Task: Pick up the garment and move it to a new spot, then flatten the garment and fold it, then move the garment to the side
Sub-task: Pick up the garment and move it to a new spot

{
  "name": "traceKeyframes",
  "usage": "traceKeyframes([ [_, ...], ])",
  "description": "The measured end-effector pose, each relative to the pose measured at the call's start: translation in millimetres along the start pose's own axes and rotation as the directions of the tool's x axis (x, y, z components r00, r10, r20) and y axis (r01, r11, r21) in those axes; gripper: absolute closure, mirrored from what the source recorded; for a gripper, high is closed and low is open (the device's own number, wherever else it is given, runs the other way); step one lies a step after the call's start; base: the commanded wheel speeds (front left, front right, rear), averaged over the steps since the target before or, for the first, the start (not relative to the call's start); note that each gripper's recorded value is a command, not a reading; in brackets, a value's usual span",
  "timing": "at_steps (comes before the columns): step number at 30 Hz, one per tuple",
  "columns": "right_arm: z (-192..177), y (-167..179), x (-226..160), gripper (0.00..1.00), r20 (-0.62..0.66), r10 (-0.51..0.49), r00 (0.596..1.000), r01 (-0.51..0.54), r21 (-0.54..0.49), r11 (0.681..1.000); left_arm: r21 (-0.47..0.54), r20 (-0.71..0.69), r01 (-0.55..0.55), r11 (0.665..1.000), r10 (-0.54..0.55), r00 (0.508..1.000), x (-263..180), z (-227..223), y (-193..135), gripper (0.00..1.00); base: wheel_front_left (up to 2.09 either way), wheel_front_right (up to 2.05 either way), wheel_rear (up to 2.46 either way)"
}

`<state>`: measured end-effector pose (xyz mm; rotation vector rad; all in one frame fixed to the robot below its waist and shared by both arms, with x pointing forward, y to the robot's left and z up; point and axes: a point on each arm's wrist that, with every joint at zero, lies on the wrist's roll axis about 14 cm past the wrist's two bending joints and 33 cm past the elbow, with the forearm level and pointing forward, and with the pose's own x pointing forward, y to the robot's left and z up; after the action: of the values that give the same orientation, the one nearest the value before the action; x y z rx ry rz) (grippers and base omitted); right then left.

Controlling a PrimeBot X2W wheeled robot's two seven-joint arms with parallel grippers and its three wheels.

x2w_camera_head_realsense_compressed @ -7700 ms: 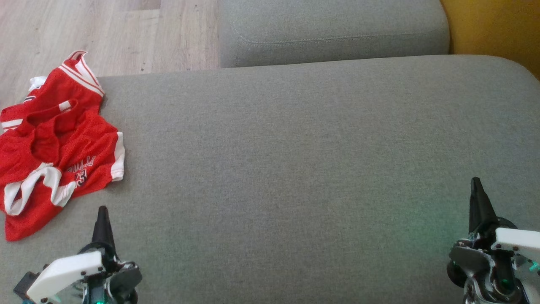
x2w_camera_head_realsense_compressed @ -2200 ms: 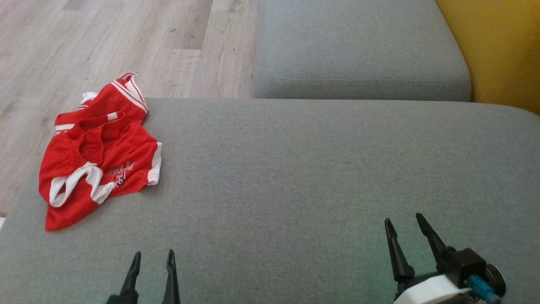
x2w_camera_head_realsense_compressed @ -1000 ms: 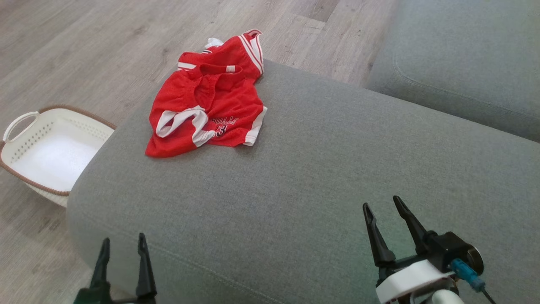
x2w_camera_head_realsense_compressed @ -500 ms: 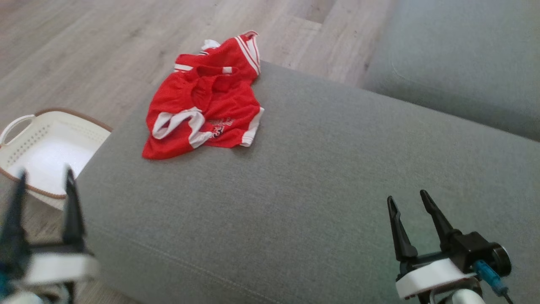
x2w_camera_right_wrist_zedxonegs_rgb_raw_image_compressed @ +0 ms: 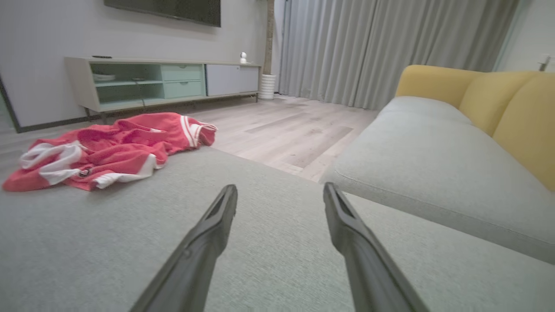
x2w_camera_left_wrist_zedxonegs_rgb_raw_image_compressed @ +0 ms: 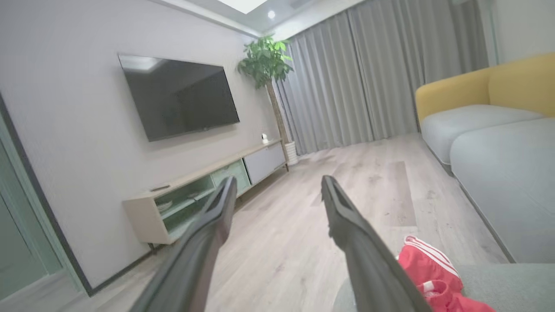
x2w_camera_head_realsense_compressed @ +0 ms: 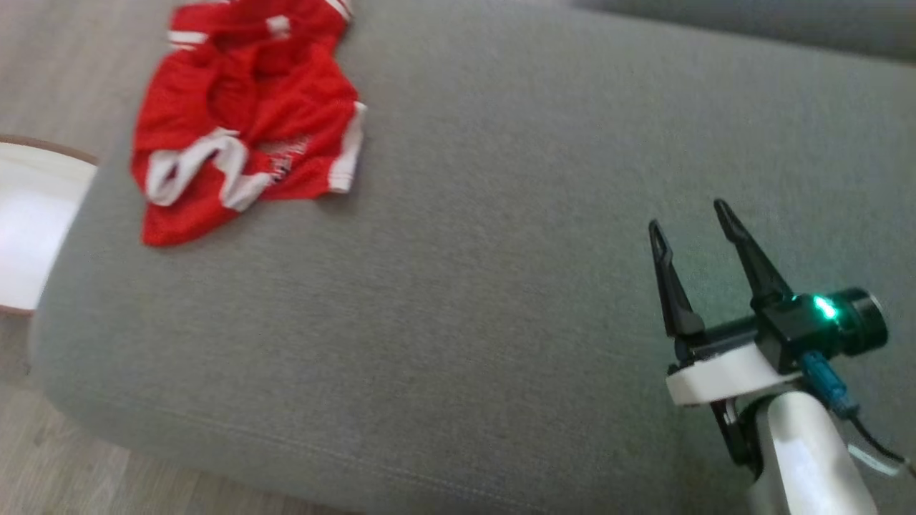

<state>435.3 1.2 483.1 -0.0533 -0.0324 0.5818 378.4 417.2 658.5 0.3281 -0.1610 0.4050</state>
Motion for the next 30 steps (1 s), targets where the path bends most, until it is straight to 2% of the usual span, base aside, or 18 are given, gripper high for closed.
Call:
traceKeyframes([
  [5,-29.8,-21.6,-2.1,0.00,-0.082,-0.049,0.995,0.049,-0.009,0.999,-0.063,-0.189,0.105,0.992,-0.115,0.975,43.7,-69.5,-61.3,0.00,0.00,0.00,0.00],
  [9,-47.3,-39.8,-7.2,0.00,-0.129,-0.097,0.987,0.095,-0.018,0.995,-0.082,-0.403,0.217,0.973,-0.231,0.885,37.8,-142.5,-116.6,0.00,0.00,0.00,0.00],
  [11,-55.9,-47.8,-9.9,0.00,-0.153,-0.118,0.981,0.115,-0.025,0.993,-0.093,-0.487,0.239,0.967,-0.253,0.836,30.5,-173.2,-131.9,0.00,0.00,0.00,0.00],
  [18,-74.2,-62.3,-15.0,0.00,-0.200,-0.155,0.968,0.154,-0.024,0.988,-0.123,-0.612,0.226,0.966,-0.253,0.749,28.9,-224.5,-151.1,0.00,0.00,0.00,0.00],
  [25,-85.7,-67.7,-17.6,0.00,-0.228,-0.168,0.959,0.167,-0.026,0.986,-0.113,-0.713,0.189,0.976,-0.212,0.669,13.2,-262.8,-149.1,0.02,0.00,0.00,0.00],
  [26,-86.5,-68.1,-17.8,0.00,-0.230,-0.169,0.959,0.167,-0.026,0.986,-0.113,-0.721,0.184,0.976,-0.208,0.661,12.0,-265.5,-148.6,0.08,0.00,0.00,0.00],
  [30,-87.2,-68.1,-17.7,0.00,-0.231,-0.169,0.958,0.167,-0.025,0.986,-0.118,-0.736,0.166,0.979,-0.198,0.647,13.3,-268.2,-147.5,1.00,0.00,0.00,0.00],
])
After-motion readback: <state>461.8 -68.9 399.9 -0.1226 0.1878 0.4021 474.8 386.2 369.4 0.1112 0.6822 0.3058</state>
